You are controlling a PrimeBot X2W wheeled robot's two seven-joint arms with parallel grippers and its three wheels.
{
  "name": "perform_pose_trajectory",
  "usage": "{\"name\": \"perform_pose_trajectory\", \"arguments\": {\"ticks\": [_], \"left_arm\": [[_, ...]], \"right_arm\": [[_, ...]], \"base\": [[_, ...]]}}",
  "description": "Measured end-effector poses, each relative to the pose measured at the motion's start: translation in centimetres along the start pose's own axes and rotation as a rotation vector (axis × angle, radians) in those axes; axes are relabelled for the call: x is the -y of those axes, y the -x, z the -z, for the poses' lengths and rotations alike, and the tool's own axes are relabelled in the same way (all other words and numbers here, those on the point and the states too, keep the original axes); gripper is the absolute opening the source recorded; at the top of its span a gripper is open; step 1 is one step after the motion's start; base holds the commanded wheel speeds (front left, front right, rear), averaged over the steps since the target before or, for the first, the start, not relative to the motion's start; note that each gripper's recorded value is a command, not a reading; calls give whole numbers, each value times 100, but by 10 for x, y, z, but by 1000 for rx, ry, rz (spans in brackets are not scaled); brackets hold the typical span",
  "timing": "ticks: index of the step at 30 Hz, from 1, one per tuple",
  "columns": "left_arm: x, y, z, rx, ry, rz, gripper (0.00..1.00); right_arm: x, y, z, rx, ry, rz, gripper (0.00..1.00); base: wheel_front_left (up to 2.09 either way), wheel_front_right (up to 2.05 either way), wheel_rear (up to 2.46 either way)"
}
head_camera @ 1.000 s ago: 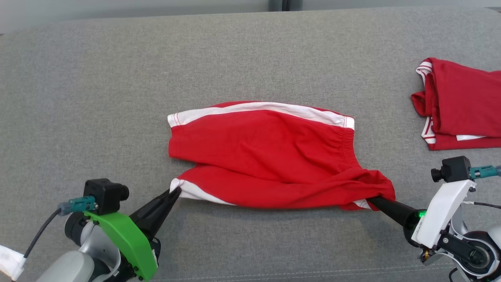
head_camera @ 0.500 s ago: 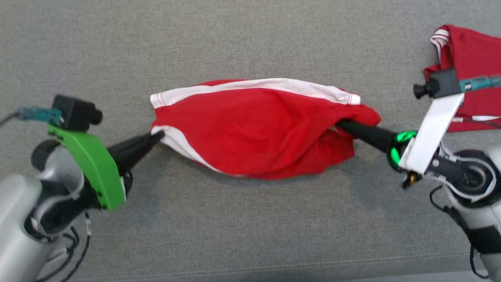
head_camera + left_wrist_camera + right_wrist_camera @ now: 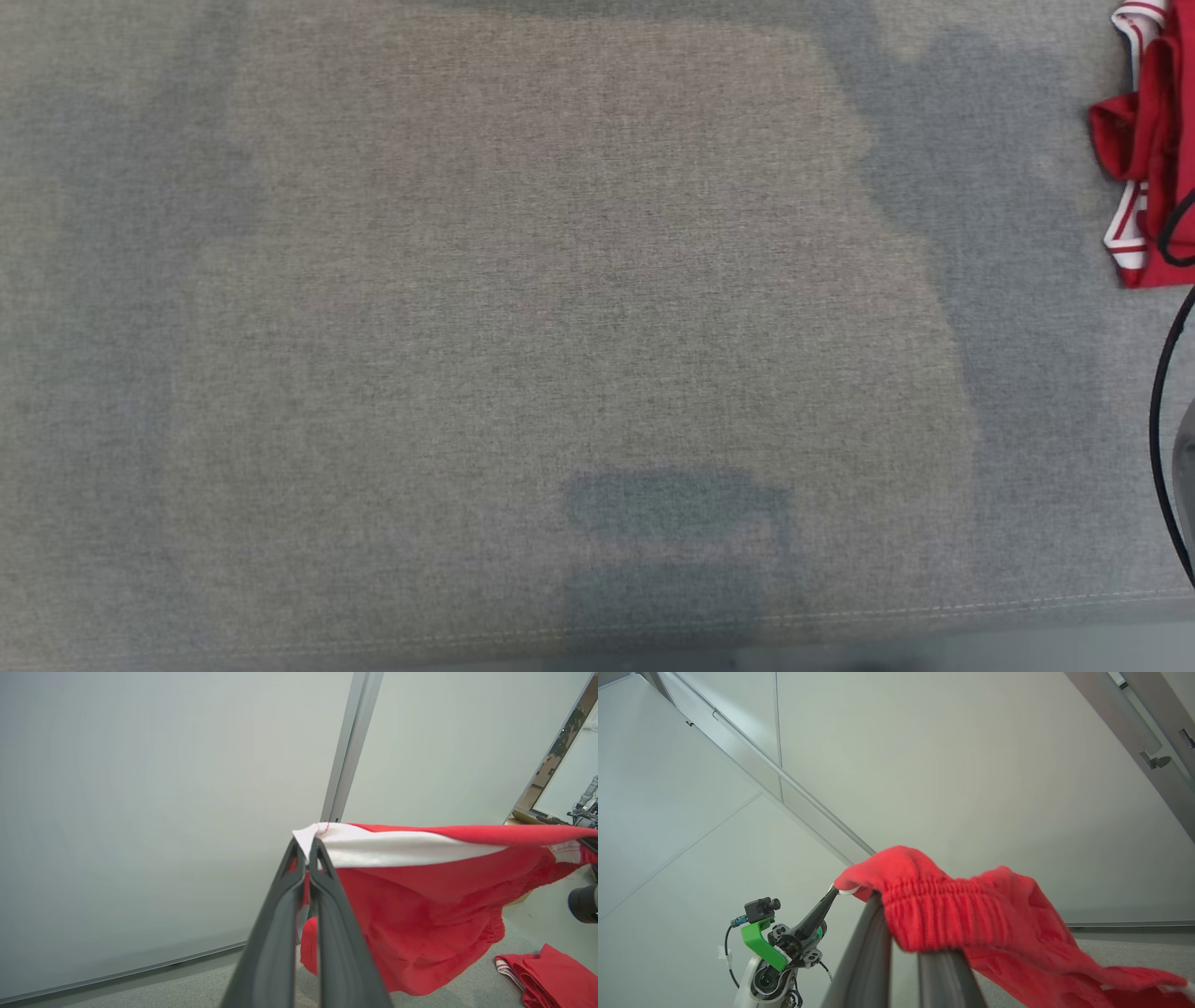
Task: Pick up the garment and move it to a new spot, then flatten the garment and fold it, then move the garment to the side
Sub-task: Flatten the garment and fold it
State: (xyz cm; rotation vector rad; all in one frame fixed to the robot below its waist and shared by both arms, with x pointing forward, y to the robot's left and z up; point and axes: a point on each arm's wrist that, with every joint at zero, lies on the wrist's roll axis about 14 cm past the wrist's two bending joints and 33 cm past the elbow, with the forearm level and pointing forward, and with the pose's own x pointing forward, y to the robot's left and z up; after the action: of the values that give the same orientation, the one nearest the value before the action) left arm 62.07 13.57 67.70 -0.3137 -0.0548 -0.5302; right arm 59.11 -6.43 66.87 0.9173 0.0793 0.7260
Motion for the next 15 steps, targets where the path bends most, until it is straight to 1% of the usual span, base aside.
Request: {"name": "perform_pose_trajectory", "arguments": {"ticks": [1,4,6,8,9,12,15], "left_arm": [[-1,0,4,-6,7,-1,0],[-1,3,30,-61,40,-5,0],[-8,14,59,-105,96,-35,0],[-21,35,103,-189,166,-94,0],[-21,35,103,-189,166,-94,0],[-27,76,175,-294,338,-189,0],[-18,115,229,-370,464,-266,0]], "right_arm": [[1,-2,3,-3,23,-5,0],[14,-1,24,-68,67,21,0],[36,9,49,-139,81,70,0],[65,31,92,-238,44,148,0],[65,31,92,-238,44,148,0],[99,75,151,-353,-42,257,0],[116,115,183,-417,-62,345,0]], "base": [[0,0,0],[0,0,0],[0,0,0],[0,0,0],[0,0,0],[0,0,0],[0,0,0]]}}
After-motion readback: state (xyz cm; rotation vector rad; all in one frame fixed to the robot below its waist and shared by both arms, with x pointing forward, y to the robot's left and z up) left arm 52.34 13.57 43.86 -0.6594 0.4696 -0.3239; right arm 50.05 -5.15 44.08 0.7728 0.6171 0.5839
